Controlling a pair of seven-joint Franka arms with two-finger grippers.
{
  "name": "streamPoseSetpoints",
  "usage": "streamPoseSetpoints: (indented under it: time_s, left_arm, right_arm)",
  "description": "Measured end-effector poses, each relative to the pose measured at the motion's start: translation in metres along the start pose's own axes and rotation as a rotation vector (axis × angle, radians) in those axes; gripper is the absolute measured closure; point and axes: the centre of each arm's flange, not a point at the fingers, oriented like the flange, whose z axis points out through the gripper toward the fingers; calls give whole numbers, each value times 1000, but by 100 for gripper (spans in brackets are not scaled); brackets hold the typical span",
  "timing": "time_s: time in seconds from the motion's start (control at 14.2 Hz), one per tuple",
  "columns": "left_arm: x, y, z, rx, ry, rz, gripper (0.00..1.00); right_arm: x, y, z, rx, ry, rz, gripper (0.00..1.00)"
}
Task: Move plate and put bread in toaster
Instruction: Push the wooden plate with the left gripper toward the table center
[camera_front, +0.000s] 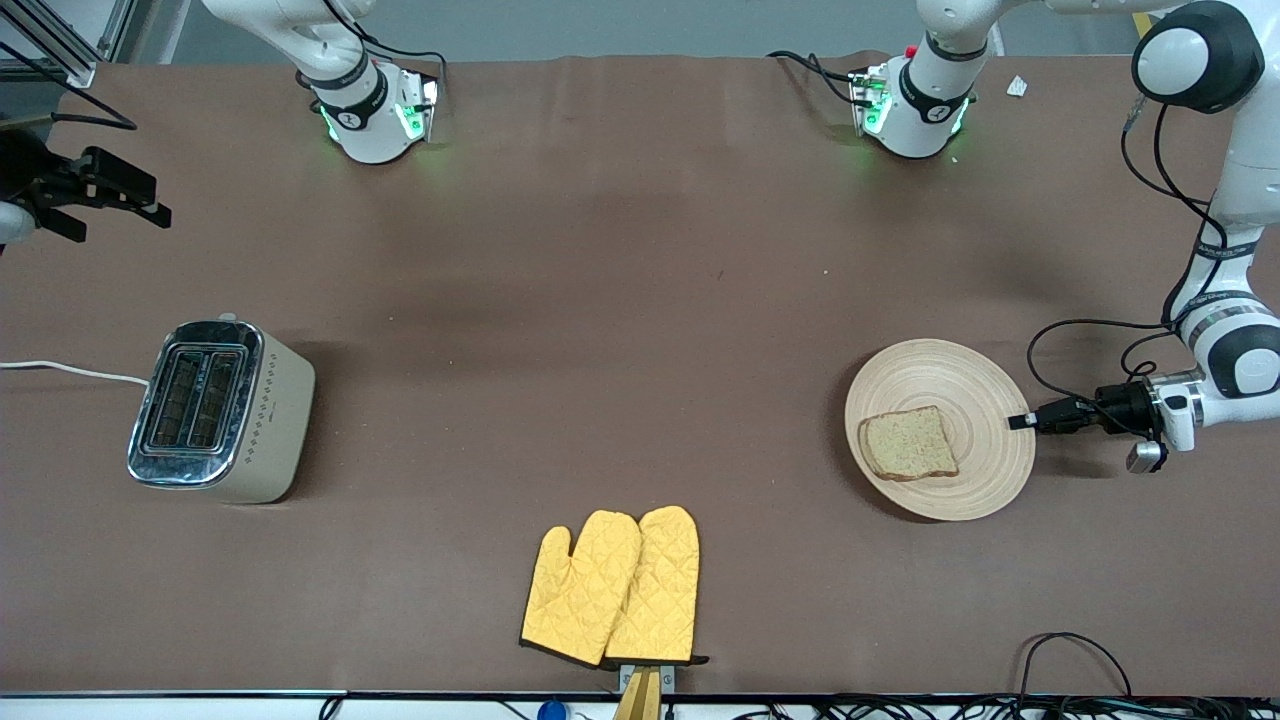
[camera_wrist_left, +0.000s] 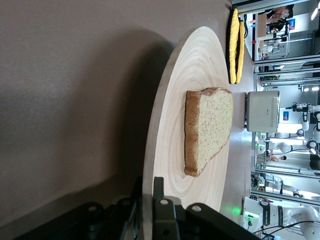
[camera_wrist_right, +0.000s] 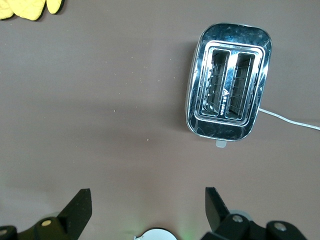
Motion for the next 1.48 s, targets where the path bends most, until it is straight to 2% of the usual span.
streamPoseSetpoints:
  time_s: [0.21,0.42,0.7,0.84,0.98,1.27,1.48]
  left_arm:
    - [21,33,25,-43,-18,11,90]
    - [46,91,57,-79,-61,-16,90]
    - [62,164,99,-42,-123,-21,90]
    - [63,197,132,-15,-103,-19,90]
    - [58,230,177,-20,-75,-32,90]
    - [22,269,285,30,-14,-52,90]
    - [-13,289,355,43,-81,-47,90]
  right_arm:
    - [1,6,1,1,0,8,0]
    - [1,3,5,6,-21,0,0]
    - [3,-2,17,52,-44,-4,0]
    - [6,1,23,64,-55,2,0]
    - [5,9,24,69,-57,18,0]
    - [14,15,54,102,-49,37,0]
    - [26,18,103,138,-38,60,0]
